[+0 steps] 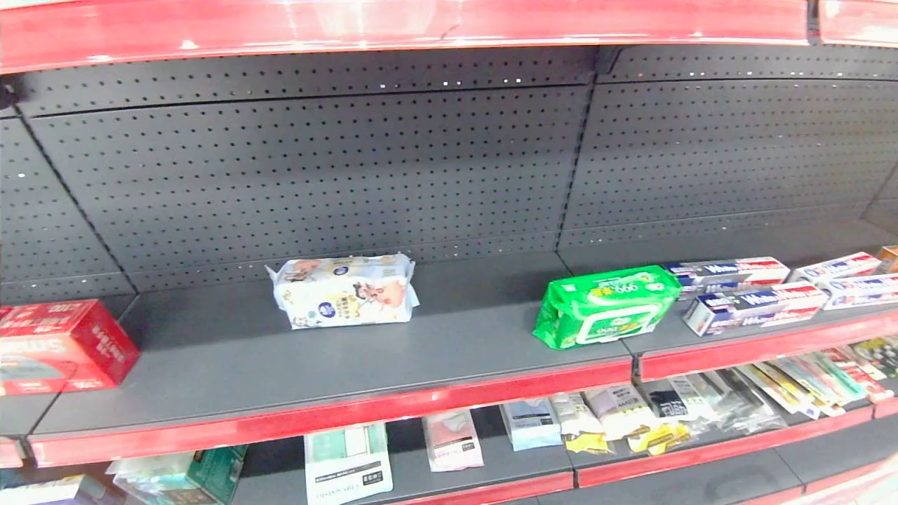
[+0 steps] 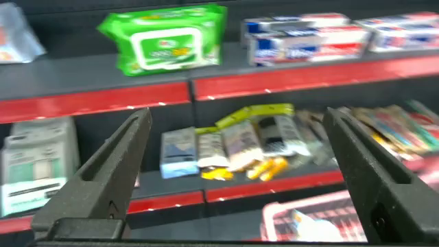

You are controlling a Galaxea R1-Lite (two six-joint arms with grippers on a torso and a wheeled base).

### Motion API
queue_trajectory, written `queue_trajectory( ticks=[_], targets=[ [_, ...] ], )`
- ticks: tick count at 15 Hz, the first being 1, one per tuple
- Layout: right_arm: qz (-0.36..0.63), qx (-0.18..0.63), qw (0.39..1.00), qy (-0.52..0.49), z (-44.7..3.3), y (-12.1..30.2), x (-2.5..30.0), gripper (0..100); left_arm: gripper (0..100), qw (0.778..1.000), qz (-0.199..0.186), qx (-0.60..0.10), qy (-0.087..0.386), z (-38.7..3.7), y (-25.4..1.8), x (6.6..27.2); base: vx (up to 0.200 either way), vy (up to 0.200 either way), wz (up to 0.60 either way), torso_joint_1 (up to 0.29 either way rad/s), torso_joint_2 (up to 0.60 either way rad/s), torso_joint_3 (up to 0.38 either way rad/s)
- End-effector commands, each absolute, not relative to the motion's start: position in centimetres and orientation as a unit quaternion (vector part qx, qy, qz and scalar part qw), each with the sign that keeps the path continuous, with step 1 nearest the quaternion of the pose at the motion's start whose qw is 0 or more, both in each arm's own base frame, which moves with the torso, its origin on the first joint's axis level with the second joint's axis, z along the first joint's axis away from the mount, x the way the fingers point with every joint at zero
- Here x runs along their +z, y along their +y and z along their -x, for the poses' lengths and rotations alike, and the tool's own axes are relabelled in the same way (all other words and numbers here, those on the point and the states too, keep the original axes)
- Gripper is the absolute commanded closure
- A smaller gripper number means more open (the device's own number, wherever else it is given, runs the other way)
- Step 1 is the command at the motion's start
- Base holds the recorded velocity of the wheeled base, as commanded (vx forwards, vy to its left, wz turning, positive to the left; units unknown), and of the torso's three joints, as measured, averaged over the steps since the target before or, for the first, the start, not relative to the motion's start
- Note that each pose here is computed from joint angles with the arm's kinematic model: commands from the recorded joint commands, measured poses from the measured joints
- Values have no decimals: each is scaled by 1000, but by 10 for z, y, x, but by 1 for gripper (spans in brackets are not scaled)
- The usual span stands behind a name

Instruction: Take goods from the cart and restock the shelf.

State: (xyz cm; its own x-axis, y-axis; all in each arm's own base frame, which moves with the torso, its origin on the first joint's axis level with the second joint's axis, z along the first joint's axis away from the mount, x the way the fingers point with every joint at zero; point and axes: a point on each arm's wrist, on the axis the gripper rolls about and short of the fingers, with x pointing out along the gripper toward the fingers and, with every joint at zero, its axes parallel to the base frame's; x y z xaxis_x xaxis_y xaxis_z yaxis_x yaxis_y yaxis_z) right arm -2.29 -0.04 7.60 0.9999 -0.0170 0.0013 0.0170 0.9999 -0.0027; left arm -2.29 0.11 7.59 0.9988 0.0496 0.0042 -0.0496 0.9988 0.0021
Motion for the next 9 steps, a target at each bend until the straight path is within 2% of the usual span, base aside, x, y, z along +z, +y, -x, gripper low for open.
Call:
queue_trajectory(
  ticks=[1, 9],
  targets=[
    [2, -8, 1000, -1, 23, 0, 76, 0, 0, 1000, -1, 26, -2, 23, 1, 76, 0, 0, -600, -7, 2, 2],
    [1, -8, 1000, -1, 23, 0, 76, 0, 0, 1000, -1, 25, -2, 23, 1, 76, 0, 0, -600, -1, 2, 2]
  ],
)
